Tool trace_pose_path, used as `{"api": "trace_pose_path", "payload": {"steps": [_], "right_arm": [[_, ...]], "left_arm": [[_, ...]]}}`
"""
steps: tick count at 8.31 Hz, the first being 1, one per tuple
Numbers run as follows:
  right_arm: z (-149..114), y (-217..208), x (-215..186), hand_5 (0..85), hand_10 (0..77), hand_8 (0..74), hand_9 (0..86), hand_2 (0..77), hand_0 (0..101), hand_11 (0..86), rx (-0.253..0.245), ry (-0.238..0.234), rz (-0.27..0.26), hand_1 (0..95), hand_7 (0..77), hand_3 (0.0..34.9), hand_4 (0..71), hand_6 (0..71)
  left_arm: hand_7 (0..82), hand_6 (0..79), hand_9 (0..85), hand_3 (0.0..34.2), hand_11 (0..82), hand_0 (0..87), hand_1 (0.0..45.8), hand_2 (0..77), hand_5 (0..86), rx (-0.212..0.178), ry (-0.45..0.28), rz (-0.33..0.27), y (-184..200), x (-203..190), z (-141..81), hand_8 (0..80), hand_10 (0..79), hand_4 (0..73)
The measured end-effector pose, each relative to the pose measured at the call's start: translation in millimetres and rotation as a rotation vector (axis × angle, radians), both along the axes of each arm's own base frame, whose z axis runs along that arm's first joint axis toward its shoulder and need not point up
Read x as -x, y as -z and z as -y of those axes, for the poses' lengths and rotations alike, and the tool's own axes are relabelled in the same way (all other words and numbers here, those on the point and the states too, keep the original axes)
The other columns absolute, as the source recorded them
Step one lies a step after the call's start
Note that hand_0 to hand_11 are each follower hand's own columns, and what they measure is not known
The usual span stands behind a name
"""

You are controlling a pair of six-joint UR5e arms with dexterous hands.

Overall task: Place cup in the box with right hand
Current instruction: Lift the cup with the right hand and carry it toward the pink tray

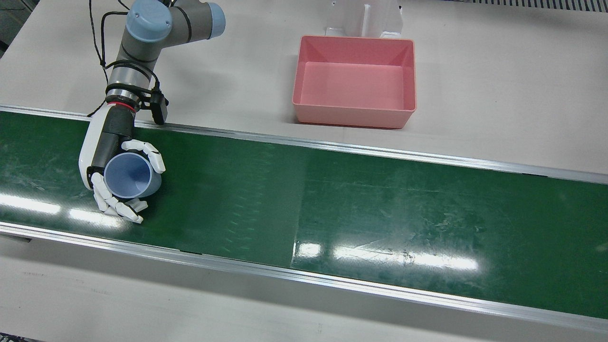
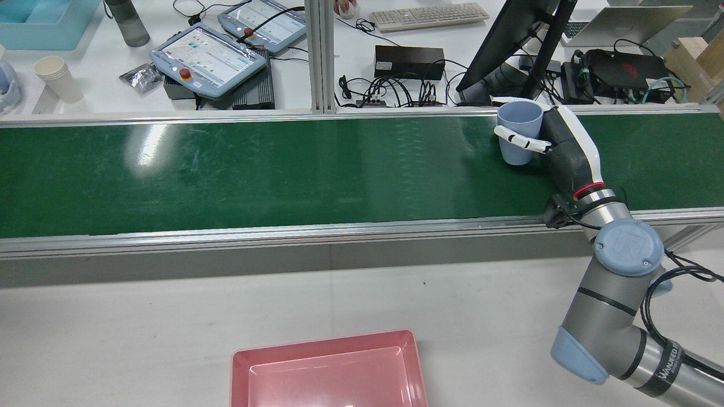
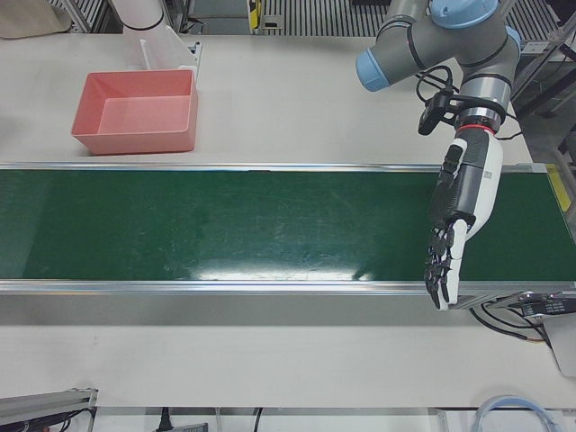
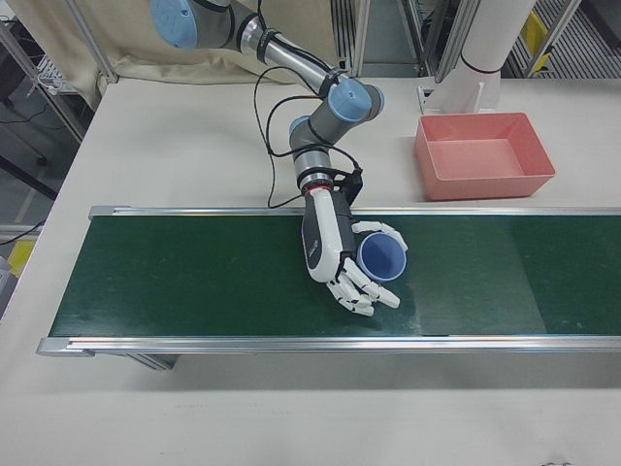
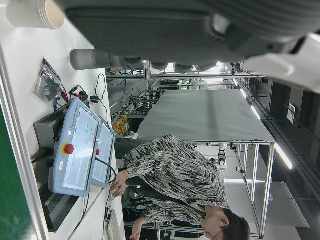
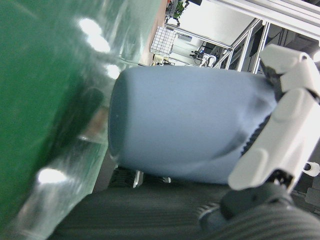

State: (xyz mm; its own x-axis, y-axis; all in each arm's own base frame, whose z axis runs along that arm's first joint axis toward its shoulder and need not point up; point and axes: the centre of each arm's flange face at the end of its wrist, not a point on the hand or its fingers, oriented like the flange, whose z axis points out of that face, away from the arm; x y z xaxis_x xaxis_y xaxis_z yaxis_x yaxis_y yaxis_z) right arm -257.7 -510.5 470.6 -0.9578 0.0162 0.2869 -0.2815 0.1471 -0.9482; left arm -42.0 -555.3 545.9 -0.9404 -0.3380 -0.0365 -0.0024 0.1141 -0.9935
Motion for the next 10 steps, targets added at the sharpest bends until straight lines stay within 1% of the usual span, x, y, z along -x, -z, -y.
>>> {"api": "trace_pose_path", "payload": {"steps": [1,2,3,4,5,6,7,8,9,10], "right_arm": [[-2,2,-4,15.8,39.8,45.3,57.8,33.3,32,42.0,0.006,-0.011,-0.004,12.5,64.4,0.0,18.5,35.5],[-4,8,-10,15.8,39.8,45.3,57.8,33.3,32,42.0,0.005,-0.020,-0.002,12.5,64.4,0.0,18.5,35.5],[-7,19,-19,18.0,48.5,48.0,60.0,34.4,30,51.3,-0.008,-0.029,0.011,9.3,65.4,0.0,20.2,37.1],[-15,36,-30,18.0,56.7,52.4,67.1,34.4,25,60.0,-0.037,-0.033,0.030,9.3,69.3,0.0,24.0,39.8],[-26,62,-40,15.8,69.8,70.4,71.4,34.4,29,71.4,-0.082,-0.033,0.049,9.3,69.8,0.0,28.4,46.4],[-40,89,-43,15.8,69.8,70.4,71.4,34.4,29,71.4,-0.129,-0.019,0.069,9.3,69.8,0.0,30.5,46.4],[-58,118,-36,16.4,67.6,70.4,70.9,34.4,25,69.8,-0.180,0.011,0.088,9.3,69.3,0.0,31.1,46.9],[-80,144,-23,14.7,69.8,70.4,69.3,34.4,23,69.8,-0.225,0.050,0.094,9.3,69.3,0.0,31.1,47.5],[-105,165,-6,14.7,69.8,70.4,69.3,34.4,23,69.8,-0.265,0.096,0.087,9.3,69.3,0.0,31.1,47.5],[-131,182,11,14.7,69.8,70.4,68.7,34.4,22,69.8,-0.298,0.141,0.068,9.3,69.8,0.0,31.6,46.4]], "left_arm": [[0.5,0.0,0.0,0.0,0.0,0.0,0.5,1.1,0.0,0.000,0.000,0.000,0,0,0,0.0,0.0,1.1],[0.5,0.0,0.0,0.0,0.0,0.0,0.5,1.1,0.5,0.000,0.000,0.000,0,0,0,0.0,0.0,1.1],[0.5,0.0,0.0,0.0,0.0,0.0,0.5,1.1,0.5,0.000,0.000,0.000,0,0,0,0.0,0.0,1.1],[0.5,0.0,0.0,0.0,0.0,0.0,0.5,1.1,0.5,0.000,0.000,0.000,0,0,0,0.0,0.0,1.1],[0.5,0.0,0.0,0.0,0.0,0.0,0.5,1.1,0.0,0.000,0.000,0.000,0,0,0,0.0,0.0,1.1],[0.5,0.0,0.0,0.0,0.0,0.0,0.5,1.1,0.0,0.000,0.001,0.000,0,0,0,0.0,0.0,1.1],[0.5,0.0,0.0,0.0,0.0,0.0,0.5,1.1,0.0,0.000,0.000,0.000,0,0,0,0.0,0.0,1.1],[0.5,0.0,0.0,0.0,0.0,0.0,0.5,1.1,0.0,0.000,0.000,0.000,0,0,0,0.0,0.0,1.1],[0.5,0.0,0.0,0.0,0.0,0.0,0.5,1.1,0.5,0.000,0.000,0.000,0,0,0,0.0,0.0,1.1],[0.5,0.0,0.0,0.0,0.0,0.0,0.5,1.1,0.5,0.000,0.000,0.000,0,0,0,0.0,0.0,1.1]]}}
